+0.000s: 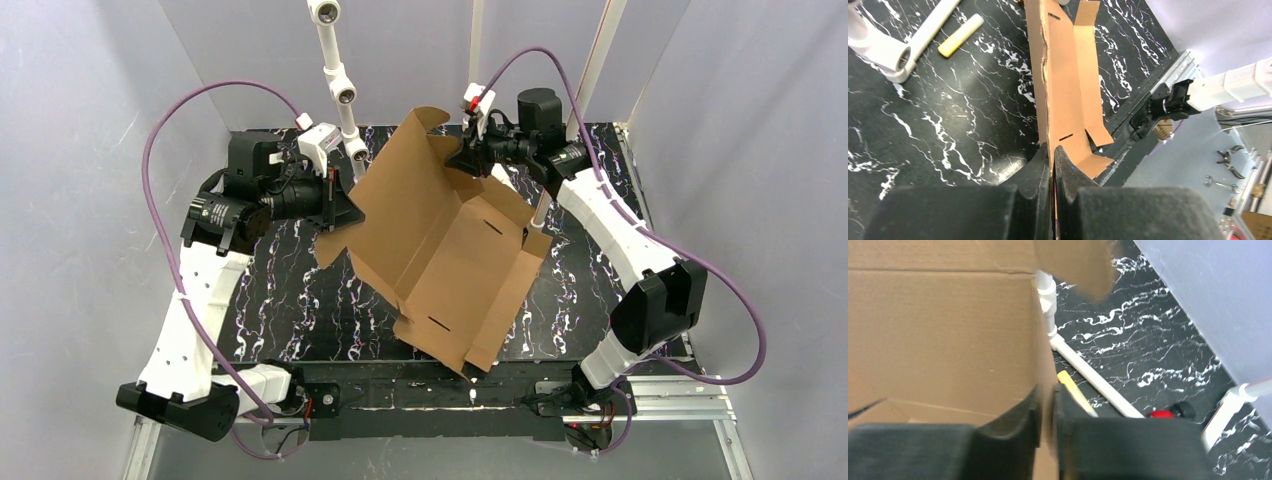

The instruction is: Fold the paper box

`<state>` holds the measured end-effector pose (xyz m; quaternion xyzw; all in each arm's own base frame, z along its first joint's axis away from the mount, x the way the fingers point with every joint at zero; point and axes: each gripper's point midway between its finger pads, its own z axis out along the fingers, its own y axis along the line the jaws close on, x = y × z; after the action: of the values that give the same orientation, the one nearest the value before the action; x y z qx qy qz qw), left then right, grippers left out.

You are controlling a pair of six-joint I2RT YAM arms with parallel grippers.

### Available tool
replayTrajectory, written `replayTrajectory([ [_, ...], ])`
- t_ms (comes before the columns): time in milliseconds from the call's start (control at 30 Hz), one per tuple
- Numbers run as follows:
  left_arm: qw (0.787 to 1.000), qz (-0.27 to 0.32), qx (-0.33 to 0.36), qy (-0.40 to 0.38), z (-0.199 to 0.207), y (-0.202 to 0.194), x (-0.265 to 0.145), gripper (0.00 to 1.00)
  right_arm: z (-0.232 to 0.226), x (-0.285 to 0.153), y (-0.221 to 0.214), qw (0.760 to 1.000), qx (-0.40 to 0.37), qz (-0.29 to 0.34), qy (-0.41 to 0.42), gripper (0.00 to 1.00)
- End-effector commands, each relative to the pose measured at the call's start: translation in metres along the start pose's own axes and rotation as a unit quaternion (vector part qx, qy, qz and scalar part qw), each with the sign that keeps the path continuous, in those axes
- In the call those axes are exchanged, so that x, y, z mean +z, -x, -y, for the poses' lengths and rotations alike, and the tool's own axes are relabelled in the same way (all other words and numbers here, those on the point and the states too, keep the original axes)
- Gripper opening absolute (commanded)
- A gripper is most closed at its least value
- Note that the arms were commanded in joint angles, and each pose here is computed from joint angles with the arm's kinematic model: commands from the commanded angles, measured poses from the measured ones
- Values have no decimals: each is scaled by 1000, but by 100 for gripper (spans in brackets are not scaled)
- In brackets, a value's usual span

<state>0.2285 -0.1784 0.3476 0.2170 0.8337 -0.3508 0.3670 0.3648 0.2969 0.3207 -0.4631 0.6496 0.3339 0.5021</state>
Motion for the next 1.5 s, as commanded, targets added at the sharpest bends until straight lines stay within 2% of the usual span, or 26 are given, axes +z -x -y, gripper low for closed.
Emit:
replayTrajectory([
  [0,993,55,105,22,8,23,-28,0,-34,-2,46,994,-69,40,69,36],
  [133,978,94,174,66,7,44,-51,0,-58,-18,56,986,-124,33,104,79],
  [200,973,95,198,77,8,52,-59,0,-63,-30,60,983,-151,26,104,91],
  [267,971,94,208,79,9,58,-61,0,-69,-43,60,978,-180,14,104,98],
  [433,960,105,244,94,13,74,-74,0,-86,-69,41,971,-209,-19,111,98],
  [567,945,96,289,121,10,81,-80,0,-81,-75,12,976,-195,-43,89,98],
  [833,908,32,380,174,-11,54,-86,0,-51,-104,1,988,-144,-37,41,99],
  [967,904,42,394,161,-4,48,-90,0,-43,-102,-24,989,-132,-53,34,98],
  [1100,902,76,406,128,18,59,-95,0,-25,-88,-48,990,-127,-66,11,98],
  [1367,904,92,407,88,36,55,-96,0,10,-63,-56,995,-73,-44,-45,100],
  [1467,905,93,407,84,38,50,-98,0,16,-62,-59,995,-67,-47,-59,94],
])
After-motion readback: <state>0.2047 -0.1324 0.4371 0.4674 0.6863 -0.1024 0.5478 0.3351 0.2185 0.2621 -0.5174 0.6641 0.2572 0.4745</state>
